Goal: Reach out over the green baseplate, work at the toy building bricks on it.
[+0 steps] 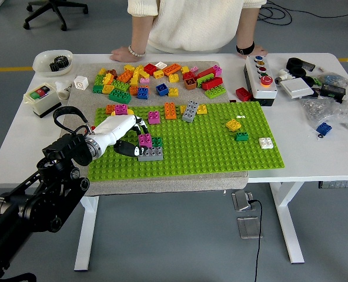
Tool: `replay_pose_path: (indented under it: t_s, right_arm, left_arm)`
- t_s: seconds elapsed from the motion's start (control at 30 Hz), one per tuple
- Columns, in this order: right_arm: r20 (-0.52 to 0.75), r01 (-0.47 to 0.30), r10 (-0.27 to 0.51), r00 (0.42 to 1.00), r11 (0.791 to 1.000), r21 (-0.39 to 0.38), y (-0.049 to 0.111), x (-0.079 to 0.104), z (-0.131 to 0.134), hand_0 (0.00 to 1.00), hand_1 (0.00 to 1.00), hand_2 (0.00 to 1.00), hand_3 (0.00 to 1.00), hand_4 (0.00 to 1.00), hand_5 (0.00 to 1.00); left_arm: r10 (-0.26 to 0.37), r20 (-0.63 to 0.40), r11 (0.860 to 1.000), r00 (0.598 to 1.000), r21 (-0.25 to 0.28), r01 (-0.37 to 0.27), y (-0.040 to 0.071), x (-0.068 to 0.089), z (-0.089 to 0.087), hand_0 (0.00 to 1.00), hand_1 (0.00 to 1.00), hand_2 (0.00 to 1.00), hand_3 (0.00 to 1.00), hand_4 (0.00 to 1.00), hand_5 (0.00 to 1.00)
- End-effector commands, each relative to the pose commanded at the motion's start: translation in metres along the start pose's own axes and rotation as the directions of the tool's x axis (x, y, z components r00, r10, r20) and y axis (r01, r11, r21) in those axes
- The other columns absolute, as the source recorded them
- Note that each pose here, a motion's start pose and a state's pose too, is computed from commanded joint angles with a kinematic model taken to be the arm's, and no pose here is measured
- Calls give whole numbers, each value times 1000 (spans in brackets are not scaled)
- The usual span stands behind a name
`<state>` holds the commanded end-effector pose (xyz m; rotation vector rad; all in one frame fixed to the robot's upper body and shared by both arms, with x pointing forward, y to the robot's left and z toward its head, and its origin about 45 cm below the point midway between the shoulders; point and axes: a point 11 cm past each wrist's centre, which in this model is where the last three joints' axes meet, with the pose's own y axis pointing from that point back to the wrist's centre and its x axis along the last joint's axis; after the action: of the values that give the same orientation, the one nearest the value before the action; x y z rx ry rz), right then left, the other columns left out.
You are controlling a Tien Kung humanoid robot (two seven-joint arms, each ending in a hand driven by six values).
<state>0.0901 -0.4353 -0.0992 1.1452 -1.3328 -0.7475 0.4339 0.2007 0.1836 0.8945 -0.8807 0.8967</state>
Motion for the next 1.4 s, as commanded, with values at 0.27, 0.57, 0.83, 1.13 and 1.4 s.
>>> replay_pose_path:
  t_s: [0.27,0.57,0.83,1.13,1.4]
  right_arm:
    - [-1,1,-1,1000,1000,2,0,0,-1,745,640,680,626,855,556]
    - [0,1,-1,1000,1000,0,0,0,0,745,641,679,625,855,556]
    - [0,3,-3,1000,1000,2,0,-1,-1,745,642,679,623,855,555]
    - [3,2,-2,1000,1000,2,0,0,-1,745,640,679,622,855,555]
    - [5,2,-2,1000,1000,2,0,0,-1,745,640,679,622,855,555]
  left_arm:
    - [8,2,1000,1000,-4,-8,-1,3,1,765,693,576,618,789,202]
    - [12,1,1000,1000,-6,-12,-1,4,2,766,694,579,620,794,198]
    - [13,1,1000,1000,-1,-13,-2,5,1,767,697,584,617,814,219]
    - [13,2,1000,1000,-5,-13,-1,7,2,769,697,587,623,826,225]
    - [19,3,1000,1000,-18,-19,0,11,6,771,697,588,627,830,226]
